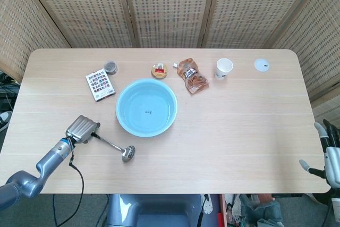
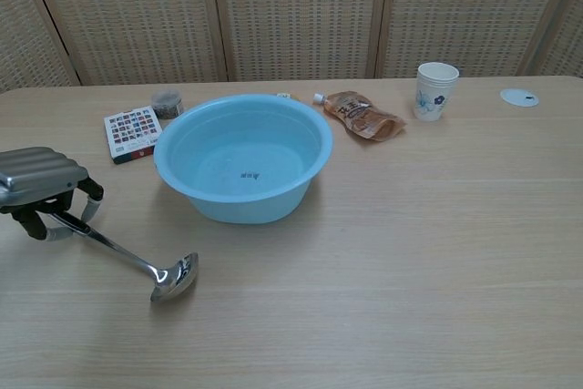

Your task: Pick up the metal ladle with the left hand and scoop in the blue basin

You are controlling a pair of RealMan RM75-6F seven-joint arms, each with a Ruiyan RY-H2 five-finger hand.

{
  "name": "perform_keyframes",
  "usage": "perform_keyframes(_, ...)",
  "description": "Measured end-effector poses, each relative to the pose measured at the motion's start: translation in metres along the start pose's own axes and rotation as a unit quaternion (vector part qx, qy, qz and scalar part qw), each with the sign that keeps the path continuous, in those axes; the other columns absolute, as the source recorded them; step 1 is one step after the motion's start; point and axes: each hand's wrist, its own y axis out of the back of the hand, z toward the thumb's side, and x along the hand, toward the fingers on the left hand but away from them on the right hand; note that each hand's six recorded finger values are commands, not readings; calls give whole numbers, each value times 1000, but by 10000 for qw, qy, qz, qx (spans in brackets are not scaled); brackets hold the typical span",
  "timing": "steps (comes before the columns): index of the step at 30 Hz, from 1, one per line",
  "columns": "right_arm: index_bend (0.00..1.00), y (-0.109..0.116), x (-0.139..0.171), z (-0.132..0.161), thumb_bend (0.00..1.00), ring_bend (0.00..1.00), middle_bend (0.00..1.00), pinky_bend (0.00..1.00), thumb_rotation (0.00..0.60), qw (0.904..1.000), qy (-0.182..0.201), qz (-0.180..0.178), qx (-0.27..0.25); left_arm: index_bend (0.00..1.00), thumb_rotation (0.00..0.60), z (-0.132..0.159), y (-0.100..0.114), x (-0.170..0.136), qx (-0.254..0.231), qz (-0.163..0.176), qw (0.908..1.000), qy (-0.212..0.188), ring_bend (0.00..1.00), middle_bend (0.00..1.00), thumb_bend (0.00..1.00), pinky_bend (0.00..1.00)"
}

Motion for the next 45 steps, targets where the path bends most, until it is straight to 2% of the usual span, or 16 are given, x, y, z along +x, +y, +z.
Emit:
perform_keyframes(5,0,0,0,0,0,0,0,0,600,10000,5,7,-4,997,600,-1,22,-10,-5,417,9991,-63,964,1000,620,1000)
perform_keyframes(13,0,0,0,0,0,0,0,0,600,10000,-1,8,-8,1000,600,7,60,-34,-219,804,9959,-343,965,1000,622,1000)
perform_keyframes(21,0,1,1,-1,0,0,0,0,600,10000,-6,24,-25,1000,600,20,94,-53,-252,884,9940,-593,964,1000,622,1000)
perform_keyframes(25,0,2,1,-1,0,0,0,0,600,10000,-19,15,-37,1000,600,26,121,-56,-272,1005,9924,-651,965,1000,622,1000)
perform_keyframes(31,0,4,0,-3,0,0,0,0,600,10000,-43,-11,-63,1000,600,18,161,-43,-349,1200,9911,-453,964,1000,629,1000)
perform_keyframes(35,0,4,-1,-4,0,0,0,0,600,10000,-63,4,-70,1000,600,9,180,-29,-428,1214,9914,-250,964,1000,630,1000)
perform_keyframes(40,0,4,-4,-9,0,0,0,0,600,9998,-149,7,-94,1000,600,-7,196,-3,-499,1022,9934,111,964,1000,631,1000)
perform_keyframes(45,0,4,-6,-14,0,0,0,0,600,9996,-240,41,-152,1000,600,-20,202,25,-488,766,9945,513,964,1000,631,1000)
